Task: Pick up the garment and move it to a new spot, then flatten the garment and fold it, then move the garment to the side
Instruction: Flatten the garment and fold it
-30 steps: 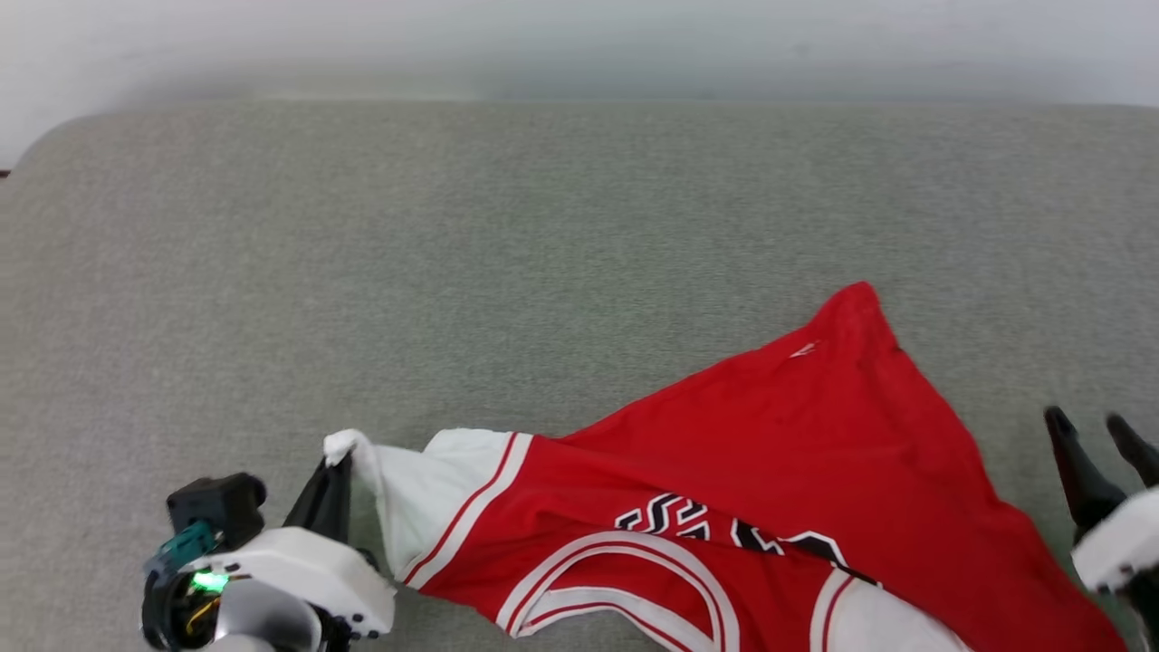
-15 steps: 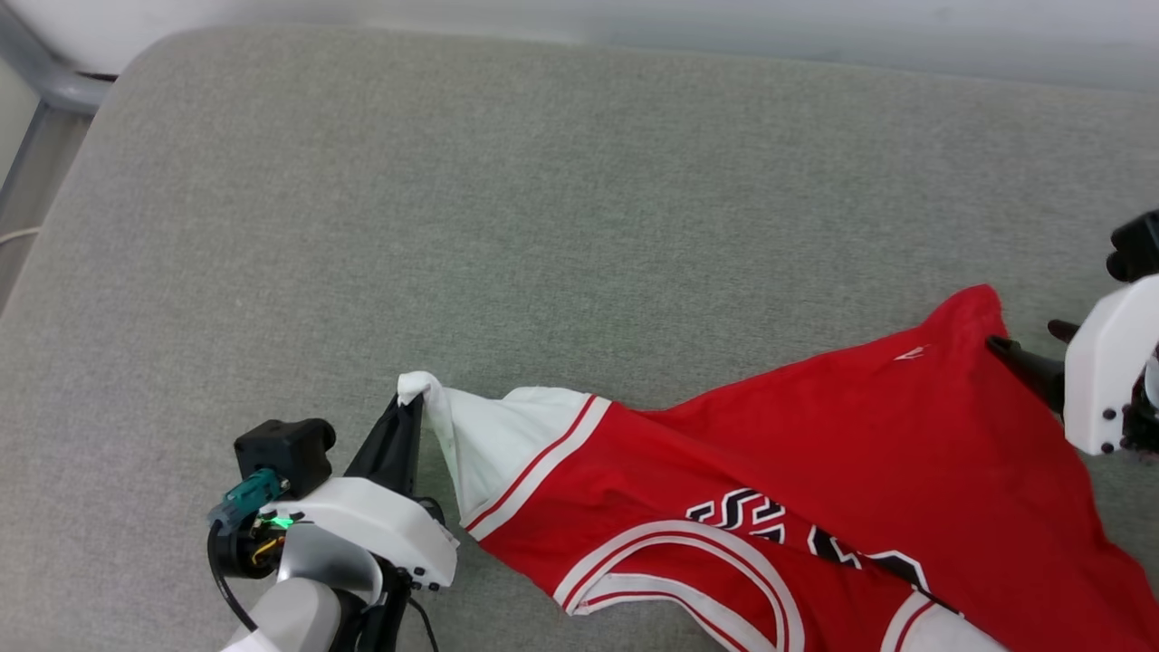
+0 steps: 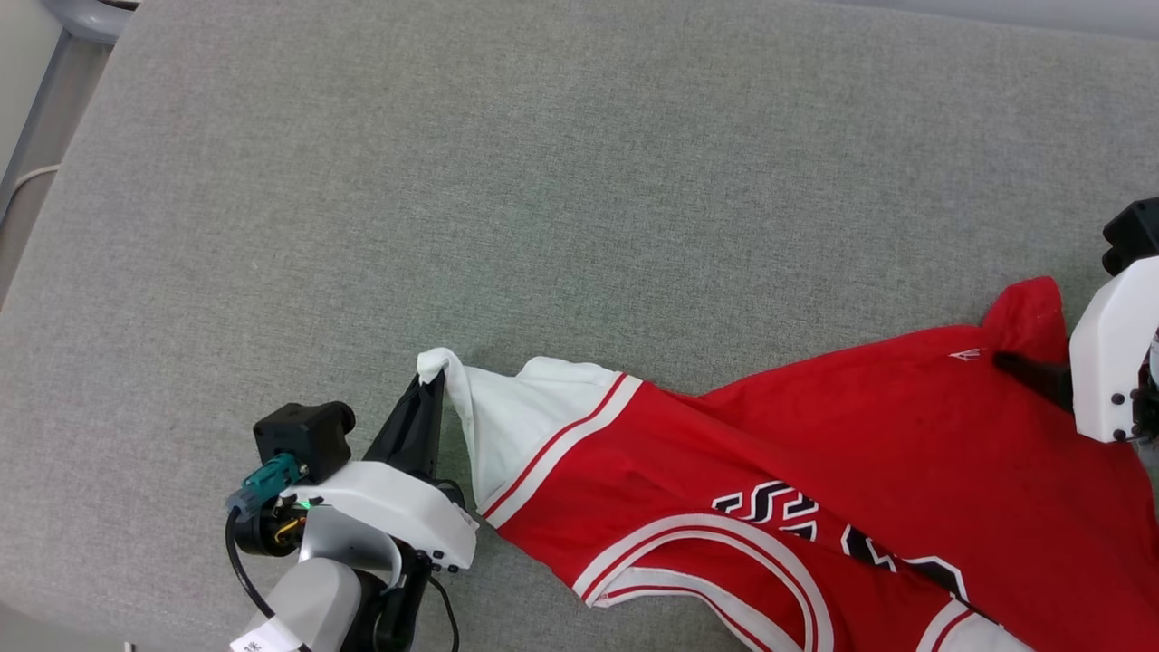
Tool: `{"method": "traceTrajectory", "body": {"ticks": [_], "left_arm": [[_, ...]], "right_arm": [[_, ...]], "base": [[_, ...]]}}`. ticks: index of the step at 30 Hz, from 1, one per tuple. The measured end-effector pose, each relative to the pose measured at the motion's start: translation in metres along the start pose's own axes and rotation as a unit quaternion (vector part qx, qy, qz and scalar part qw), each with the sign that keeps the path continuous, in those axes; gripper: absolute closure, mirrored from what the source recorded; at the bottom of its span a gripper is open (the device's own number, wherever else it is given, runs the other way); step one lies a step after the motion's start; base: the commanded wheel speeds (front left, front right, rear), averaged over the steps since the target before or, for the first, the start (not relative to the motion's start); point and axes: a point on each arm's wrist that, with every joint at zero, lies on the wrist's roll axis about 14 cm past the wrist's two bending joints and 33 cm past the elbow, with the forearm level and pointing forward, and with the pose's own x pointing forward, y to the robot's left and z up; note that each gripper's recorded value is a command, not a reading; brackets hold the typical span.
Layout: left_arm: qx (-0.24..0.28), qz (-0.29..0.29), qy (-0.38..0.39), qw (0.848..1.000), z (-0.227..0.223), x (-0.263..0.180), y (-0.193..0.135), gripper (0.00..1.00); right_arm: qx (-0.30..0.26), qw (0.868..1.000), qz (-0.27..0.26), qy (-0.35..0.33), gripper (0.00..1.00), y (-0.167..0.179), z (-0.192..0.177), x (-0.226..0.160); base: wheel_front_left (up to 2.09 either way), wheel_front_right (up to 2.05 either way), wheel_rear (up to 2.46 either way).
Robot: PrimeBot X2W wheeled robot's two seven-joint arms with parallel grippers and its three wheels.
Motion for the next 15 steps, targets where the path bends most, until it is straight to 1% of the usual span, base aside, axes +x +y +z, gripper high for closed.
{"method": "traceTrajectory", "body": {"ticks": [1, 2, 3, 7, 9, 15], "left_arm": [[0.0, 0.001, 0.001, 1.0, -0.001, 0.0, 0.001, 1.0], [0.001, 0.001, 0.001, 1.0, -0.002, 0.001, 0.001, 1.0], [0.0, 0.001, 0.002, 1.0, -0.002, 0.001, 0.001, 1.0], [0.001, 0.001, -0.001, 1.0, 0.001, 0.003, 0.002, 1.0], [0.004, 0.003, -0.007, 1.0, 0.005, 0.003, 0.004, 1.0], [0.028, 0.001, -0.049, 0.998, 0.038, 0.012, 0.01, 1.0]], "right_arm": [[0.003, 1.0, 0.003, 0.002, 0.42, 0.0, -0.001, 0.001], [0.004, 1.0, 0.005, 0.002, 0.82, 0.001, -0.001, 0.001], [0.005, 1.0, 0.007, 0.003, 1.0, 0.001, -0.001, 0.001], [0.011, 1.0, 0.022, 0.0, 1.0, 0.009, -0.001, 0.0], [0.011, 1.0, 0.024, -0.014, 1.0, 0.01, 0.003, -0.003], [0.012, 0.995, 0.017, -0.098, 1.0, 0.008, 0.035, -0.023]], "base": [[0.0, 0.0, 0.0], [0.0, 0.0, 0.0], [0.0, 0.0, 0.0], [0.0, 0.0, 0.0], [0.0, 0.0, 0.0], [0.0, 0.0, 0.0]]}}
